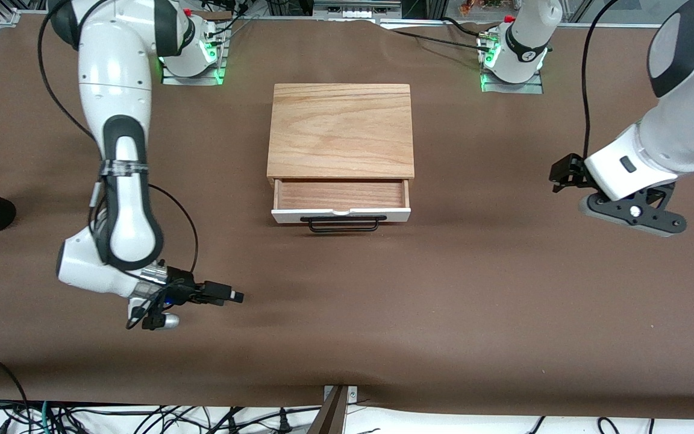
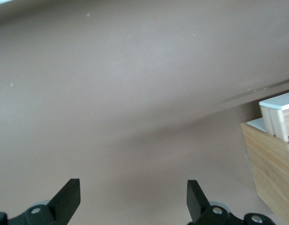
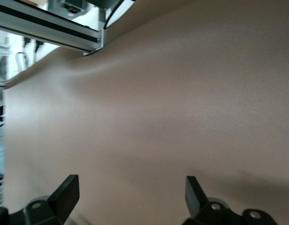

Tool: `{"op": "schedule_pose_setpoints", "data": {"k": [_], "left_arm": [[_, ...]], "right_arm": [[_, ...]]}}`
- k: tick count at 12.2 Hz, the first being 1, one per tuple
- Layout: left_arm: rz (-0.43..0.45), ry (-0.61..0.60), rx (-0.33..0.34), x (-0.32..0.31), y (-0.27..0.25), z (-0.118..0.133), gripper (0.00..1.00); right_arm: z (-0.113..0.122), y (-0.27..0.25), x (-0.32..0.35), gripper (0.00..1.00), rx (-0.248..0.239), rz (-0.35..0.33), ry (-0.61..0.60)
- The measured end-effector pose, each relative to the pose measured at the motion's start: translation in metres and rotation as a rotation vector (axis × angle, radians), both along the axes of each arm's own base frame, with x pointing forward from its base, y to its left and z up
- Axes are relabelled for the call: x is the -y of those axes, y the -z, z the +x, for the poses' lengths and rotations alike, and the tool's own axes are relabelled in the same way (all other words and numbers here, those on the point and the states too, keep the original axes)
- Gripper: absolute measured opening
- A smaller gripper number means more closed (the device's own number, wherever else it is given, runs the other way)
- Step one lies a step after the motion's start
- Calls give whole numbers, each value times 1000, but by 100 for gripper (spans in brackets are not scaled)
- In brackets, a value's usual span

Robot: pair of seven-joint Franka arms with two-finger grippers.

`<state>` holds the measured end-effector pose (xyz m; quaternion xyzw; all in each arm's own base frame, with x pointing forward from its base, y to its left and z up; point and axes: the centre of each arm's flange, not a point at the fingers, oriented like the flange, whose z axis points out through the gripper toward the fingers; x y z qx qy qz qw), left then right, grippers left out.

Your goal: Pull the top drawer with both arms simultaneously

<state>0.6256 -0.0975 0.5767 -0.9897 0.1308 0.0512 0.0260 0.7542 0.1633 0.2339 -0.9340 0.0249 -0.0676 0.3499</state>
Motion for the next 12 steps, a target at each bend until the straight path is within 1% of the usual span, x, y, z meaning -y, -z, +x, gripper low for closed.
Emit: {"op": "schedule_pose_setpoints", "data": {"k": [1, 2, 3, 4, 5, 7, 9, 10, 11, 12], "left_arm": [[2, -36, -14, -15, 6, -7, 100], [-28, -87, -5, -33, 11, -15, 100], [-70, -128, 27, -50, 14, -23, 100], [-81, -149, 65, -62, 13, -33, 100], [-69, -148, 90, -64, 8, -44, 100], [-37, -137, 113, -57, -4, -59, 100], [-34, -136, 113, -56, -5, -63, 100], [-34, -137, 109, -56, -4, -63, 100], [-33, -137, 106, -57, -3, -63, 100], [-33, -137, 103, -57, -3, -63, 100]], "right_arm": [[-2, -4, -13, 100, -29, -45, 35], [-4, -6, -21, 100, -66, -98, 64], [-6, -10, -24, 100, -82, -168, 71], [-7, -14, -27, 100, -80, -246, 57], [-7, -21, -25, 100, -65, -329, 32], [-5, -47, -5, 100, -25, -537, -34], [-6, -83, 27, 100, 8, -675, -114], [-7, -110, 49, 100, 32, -729, -135], [-10, -139, 72, 100, 53, -746, -129], [-18, -170, 96, 100, 65, -735, -106]]}}
